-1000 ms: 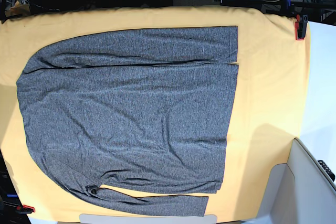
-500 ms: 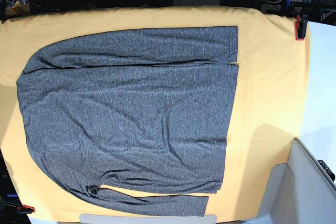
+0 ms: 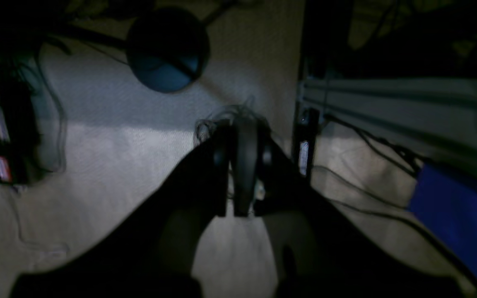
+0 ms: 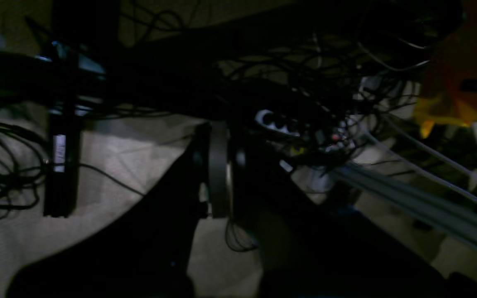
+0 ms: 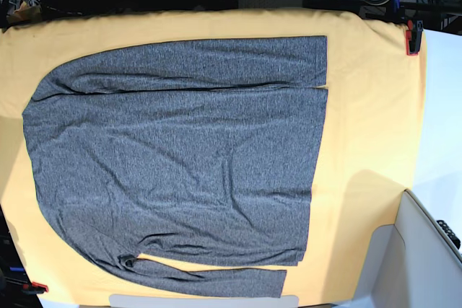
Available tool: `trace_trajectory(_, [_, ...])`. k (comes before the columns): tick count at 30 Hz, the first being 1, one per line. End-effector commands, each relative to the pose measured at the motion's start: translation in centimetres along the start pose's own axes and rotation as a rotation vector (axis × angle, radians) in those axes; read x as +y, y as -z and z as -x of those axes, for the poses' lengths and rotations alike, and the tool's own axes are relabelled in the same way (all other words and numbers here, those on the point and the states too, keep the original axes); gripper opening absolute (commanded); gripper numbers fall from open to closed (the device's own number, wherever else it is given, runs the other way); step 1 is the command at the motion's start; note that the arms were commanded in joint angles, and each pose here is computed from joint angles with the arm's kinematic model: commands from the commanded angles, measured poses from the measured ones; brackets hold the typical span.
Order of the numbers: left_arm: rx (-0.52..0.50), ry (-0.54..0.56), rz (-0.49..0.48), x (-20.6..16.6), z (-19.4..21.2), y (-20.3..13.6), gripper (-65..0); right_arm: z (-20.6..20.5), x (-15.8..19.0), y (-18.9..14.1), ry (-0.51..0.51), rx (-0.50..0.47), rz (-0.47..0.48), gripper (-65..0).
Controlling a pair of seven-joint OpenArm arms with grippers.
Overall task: Fold the T-shirt properly
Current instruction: 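Lower both grippers toward the shoulder corners of the grey shirt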
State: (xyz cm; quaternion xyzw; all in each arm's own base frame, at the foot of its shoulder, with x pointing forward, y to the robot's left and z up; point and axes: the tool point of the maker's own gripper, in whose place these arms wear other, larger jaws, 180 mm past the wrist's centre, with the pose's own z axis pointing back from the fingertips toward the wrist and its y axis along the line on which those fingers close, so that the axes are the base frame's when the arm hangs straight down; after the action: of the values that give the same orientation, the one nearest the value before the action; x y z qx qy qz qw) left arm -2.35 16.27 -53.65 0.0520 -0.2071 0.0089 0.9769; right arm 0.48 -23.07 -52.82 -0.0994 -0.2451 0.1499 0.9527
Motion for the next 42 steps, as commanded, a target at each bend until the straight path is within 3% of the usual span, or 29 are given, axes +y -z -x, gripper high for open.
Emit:
trace_trajectory(1, [-0.028, 0.013, -0.011, 0.5, -0.4, -1.4, -65.0, 0.0, -0.4, -1.2, -0.014, -0.018, 0.003, -65.0])
trace_trajectory(7, [-0.136, 0.024, -0.008, 3.6, -4.9, -5.1, -65.0, -3.4, -0.1, -5.8, -0.005, -0.121, -0.003, -65.0])
trace_trajectory(9, [-0.158, 0.019, 0.016, 4.2, -6.8, -6.7, -65.0, -4.9, -0.4, -7.5, 0.047, -0.157, 0.015, -65.0])
trace_trajectory(14, [-0.256, 0.030, 0.123, 3.4, -12.0, -11.7, -65.0, -8.8, -4.1, -11.8, 0.115, -0.257, 0.094, -65.0])
trace_trajectory(18, [-0.255, 0.053, 0.172, 3.4, -12.5, -12.6, -65.0, -10.8, -6.0, -13.6, 0.165, -0.312, 0.124, -65.0])
trace_trajectory(22, [-0.256, 0.051, 0.232, 2.6, -12.9, -12.5, -64.6, -11.6, -7.7, -13.9, 0.223, -0.340, 0.137, -65.0])
trace_trajectory(26, [-0.283, 0.089, 0.320, 1.0, -13.7, -12.6, -58.4, -13.1, -8.5, -13.4, 0.309, -0.395, 0.118, -64.3])
trace_trajectory(33, [-0.332, 0.096, 0.325, 0.7, -15.8, -11.9, -54.8, -17.9, -9.7, -12.3, 0.509, -0.552, 0.048, -49.5])
trace_trajectory(37, [-0.321, 0.111, 0.326, 0.4, -16.8, -11.1, -53.3, -20.6, -10.8, -11.9, 0.669, -0.647, 0.008, -43.7])
trace_trajectory(42, [-0.357, 0.120, 0.333, -0.1, -18.8, -10.4, -48.4, -22.9, -10.8, -10.2, 0.900, -0.655, -0.120, -43.1])
